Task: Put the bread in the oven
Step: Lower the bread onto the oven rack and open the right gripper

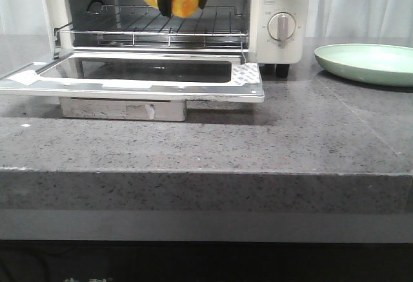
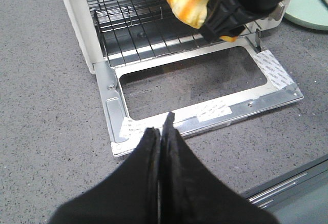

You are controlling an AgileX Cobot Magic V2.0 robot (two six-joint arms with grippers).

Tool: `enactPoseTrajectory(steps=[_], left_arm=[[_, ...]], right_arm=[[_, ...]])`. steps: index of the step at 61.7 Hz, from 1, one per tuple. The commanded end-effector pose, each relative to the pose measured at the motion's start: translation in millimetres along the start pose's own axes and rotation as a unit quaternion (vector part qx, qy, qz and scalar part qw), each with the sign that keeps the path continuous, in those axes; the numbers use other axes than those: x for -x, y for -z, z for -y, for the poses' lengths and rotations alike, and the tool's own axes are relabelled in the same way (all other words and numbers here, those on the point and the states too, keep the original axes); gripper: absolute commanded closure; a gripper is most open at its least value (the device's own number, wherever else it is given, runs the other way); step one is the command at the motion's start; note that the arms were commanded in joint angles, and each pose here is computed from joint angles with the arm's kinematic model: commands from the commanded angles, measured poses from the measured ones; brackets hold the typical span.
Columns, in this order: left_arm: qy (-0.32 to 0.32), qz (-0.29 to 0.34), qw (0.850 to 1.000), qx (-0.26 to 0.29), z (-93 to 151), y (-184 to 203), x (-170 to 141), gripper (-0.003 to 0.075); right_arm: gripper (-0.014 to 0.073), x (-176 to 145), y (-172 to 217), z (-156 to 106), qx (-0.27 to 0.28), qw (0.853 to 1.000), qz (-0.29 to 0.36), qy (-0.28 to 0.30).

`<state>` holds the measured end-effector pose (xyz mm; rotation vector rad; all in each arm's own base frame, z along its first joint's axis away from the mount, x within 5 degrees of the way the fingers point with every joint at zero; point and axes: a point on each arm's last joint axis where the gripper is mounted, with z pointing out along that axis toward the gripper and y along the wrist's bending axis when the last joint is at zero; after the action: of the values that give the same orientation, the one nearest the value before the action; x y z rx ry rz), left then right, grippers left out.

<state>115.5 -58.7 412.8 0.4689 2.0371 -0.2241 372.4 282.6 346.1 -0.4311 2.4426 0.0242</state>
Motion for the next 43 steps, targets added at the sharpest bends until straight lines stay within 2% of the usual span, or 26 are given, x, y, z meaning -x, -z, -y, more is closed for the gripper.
enactPoseTrajectory(steps=[1, 20, 25, 29, 39, 43], left_arm=[[0.005, 0.05, 0.999, -0.004, 0, 7, 12, 0.0738], [0.005, 0.05, 0.999, -0.004, 0, 7, 12, 0.0738], [0.005, 0.05, 0.999, -0.004, 0, 7, 12, 0.0738], [0.005, 0.05, 0.999, -0.004, 0, 7, 12, 0.0738], [0.005, 0.05, 0.999, -0.004, 0, 7, 12, 0.0738], [0.005, 0.05, 0.999, -0.004, 0, 7, 12, 0.0738]], right_arm=[[0.0505, 19, 33, 12, -0.017, 0.997, 0.074, -0.001], [0.0501, 23, 31, 15, -0.027, 0.995, 0.093, 0.01], [0.0463, 24, 30, 18, -0.029, 0.995, 0.092, 0.008], [0.0376, 24, 29, 21, -0.031, 0.995, 0.091, 0.005], [0.0069, 24, 29, 22, -0.033, 0.996, 0.088, 0.004], [0.0018, 23, 29, 22, -0.033, 0.996, 0.083, 0.002]])
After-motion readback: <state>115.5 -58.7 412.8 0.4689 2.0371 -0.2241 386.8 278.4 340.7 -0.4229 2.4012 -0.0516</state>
